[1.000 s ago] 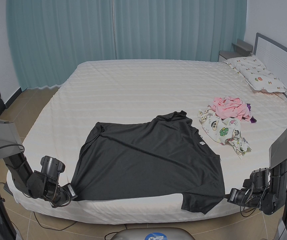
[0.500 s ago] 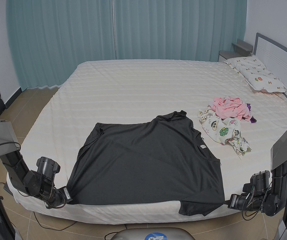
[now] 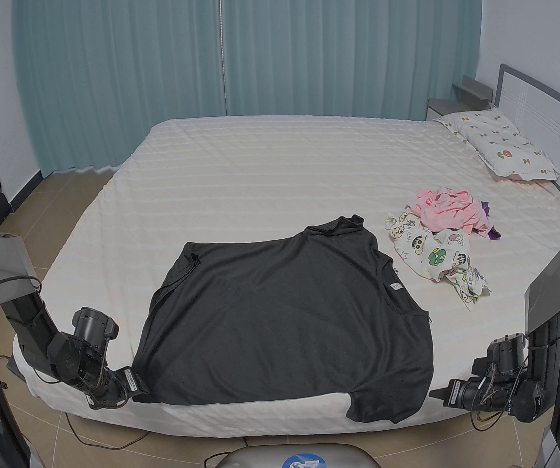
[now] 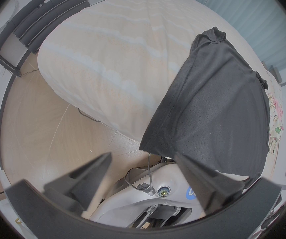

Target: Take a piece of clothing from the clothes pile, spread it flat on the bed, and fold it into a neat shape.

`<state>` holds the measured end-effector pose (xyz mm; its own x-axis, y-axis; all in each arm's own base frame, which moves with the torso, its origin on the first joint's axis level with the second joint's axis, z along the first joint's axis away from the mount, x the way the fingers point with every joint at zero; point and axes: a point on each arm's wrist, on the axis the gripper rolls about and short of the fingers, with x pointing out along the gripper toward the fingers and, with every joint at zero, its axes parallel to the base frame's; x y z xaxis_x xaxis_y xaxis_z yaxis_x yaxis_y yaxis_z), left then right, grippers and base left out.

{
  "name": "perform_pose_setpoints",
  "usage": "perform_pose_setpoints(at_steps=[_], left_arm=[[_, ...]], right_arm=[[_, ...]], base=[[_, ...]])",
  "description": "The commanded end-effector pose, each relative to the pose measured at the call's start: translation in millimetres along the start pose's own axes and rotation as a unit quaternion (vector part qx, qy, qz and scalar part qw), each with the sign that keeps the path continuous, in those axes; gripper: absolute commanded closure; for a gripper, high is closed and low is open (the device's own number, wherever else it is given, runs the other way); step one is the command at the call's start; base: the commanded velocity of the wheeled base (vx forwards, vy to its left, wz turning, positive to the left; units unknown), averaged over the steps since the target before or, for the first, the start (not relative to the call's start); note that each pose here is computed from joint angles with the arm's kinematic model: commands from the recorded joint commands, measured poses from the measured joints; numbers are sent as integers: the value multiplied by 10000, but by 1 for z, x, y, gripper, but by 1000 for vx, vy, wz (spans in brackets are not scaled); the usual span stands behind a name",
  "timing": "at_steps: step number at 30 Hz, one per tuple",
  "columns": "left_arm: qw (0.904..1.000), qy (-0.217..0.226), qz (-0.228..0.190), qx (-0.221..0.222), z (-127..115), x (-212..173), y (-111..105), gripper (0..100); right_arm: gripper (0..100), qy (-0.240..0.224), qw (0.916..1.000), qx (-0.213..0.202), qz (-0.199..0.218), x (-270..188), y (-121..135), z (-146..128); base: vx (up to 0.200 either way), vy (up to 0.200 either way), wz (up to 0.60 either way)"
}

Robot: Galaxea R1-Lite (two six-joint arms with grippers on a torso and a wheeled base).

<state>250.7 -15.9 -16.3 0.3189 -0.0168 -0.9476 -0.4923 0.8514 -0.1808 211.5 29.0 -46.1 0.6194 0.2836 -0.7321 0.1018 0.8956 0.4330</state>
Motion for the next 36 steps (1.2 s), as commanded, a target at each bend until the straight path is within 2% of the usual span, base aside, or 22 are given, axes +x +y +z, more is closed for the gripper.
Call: perform_pose_setpoints(at_steps=[1, 3, 8, 9, 10, 13, 17, 26, 27, 36], left_arm=[[9998, -94, -136, -111, 8, -3, 1, 0], [9993, -134, -296, -171, 13, -8, 1, 0], [9932, -362, -1005, -471, 31, -29, -3, 0], [9932, -362, -1005, -471, 31, -29, -3, 0], [9897, -403, -1183, -696, 37, -32, -6, 0], [9842, -472, -1347, -1049, 50, -34, -7, 0], [9812, -394, -1472, -1183, 53, -33, -8, 0], [9806, -340, -1527, -1181, 54, -32, -9, 0], [9807, -323, -1524, -1183, 54, -31, -9, 0], [9813, -253, -1491, -1192, 53, -25, -8, 0]], right_arm=[[0, -262, 9993, 170, 209, -8, 2, 7], [0, -403, 9982, 273, 349, -11, 4, 13], [0, -999, 9904, 555, 779, -14, 15, 39], [0, -999, 9904, 555, 779, -14, 15, 39], [0, -1131, 9883, 567, 846, -11, 17, 45], [0, -1304, 9854, 572, 929, -4, 19, 55], [0, -1514, 9816, 552, 1025, 6, 23, 70], [0, -1478, 9829, 705, 841, 39, 22, 121], [0, -1371, 9845, 733, 807, 48, 21, 124], [0, -1060, 9888, 723, 762, 102, 23, 139]], base=[[0, 0, 0], [0, 0, 0], [0, 0, 0], [0, 0, 0], [0, 0, 0], [0, 0, 0], [200, 0, 0], [200, 0, 0], [200, 0, 0], [22, 0, 0]])
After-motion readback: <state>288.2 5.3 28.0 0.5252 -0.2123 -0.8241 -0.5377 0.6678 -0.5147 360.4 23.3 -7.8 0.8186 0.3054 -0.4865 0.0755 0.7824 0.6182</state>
